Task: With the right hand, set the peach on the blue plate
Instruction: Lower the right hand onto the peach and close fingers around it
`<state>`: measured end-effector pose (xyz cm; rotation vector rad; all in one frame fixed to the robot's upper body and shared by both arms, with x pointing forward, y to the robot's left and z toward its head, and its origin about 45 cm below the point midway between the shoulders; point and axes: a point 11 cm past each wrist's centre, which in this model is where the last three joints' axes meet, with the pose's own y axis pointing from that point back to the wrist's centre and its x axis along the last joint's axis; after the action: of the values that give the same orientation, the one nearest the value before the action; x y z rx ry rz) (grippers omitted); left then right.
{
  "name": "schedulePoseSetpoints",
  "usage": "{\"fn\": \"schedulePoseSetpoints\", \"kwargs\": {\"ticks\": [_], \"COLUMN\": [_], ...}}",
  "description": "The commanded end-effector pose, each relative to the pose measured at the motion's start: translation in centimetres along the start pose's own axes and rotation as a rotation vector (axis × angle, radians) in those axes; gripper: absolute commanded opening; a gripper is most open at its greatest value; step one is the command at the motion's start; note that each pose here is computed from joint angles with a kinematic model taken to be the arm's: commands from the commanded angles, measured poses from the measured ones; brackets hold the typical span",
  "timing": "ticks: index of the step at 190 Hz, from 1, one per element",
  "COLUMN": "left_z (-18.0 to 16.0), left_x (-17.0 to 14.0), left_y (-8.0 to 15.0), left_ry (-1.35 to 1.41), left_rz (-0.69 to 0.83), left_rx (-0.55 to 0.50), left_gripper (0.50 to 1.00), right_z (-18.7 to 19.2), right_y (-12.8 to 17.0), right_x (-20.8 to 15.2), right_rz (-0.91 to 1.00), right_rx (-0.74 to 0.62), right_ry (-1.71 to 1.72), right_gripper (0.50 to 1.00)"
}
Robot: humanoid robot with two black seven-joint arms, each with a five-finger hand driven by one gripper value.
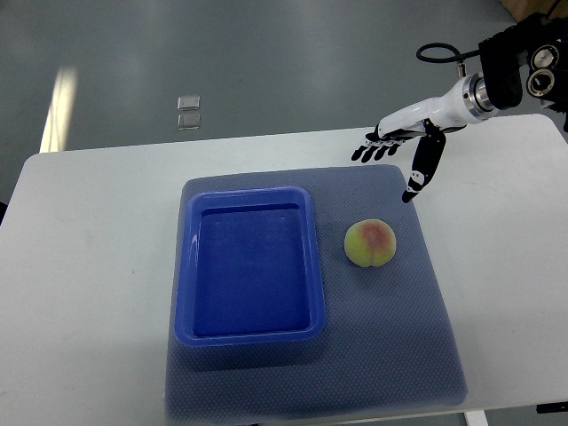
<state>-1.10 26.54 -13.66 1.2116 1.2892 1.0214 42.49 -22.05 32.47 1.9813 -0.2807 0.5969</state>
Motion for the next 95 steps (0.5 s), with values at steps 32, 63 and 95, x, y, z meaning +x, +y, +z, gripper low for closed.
{"fn": "schedulePoseSetpoints", "kwargs": {"ticks": [32,63,95], "left_z": [0.0,0.0,0.0], "left_x": [0.0,0.0,0.0], "left_y": [0.0,0.0,0.0], "left_ry": [0.001,0.001,0.001], "left_rz": [0.000,0.000,0.000], "left_rx": [0.000,0.000,0.000], "left_gripper": [1.000,1.000,1.000], "right_z": [1.1,2.2,2.9], "right_y": [-1.8,-4.1,-5.1], "right_x": [-1.8,-4.1,-5.7], "right_rz": [0.004,0.019,-0.001], "right_rx": [0.004,0.013,0.022], "right_ry": [-0.031,-0.064,-0.077], "right_gripper": [0.928,0.928,0.926]}}
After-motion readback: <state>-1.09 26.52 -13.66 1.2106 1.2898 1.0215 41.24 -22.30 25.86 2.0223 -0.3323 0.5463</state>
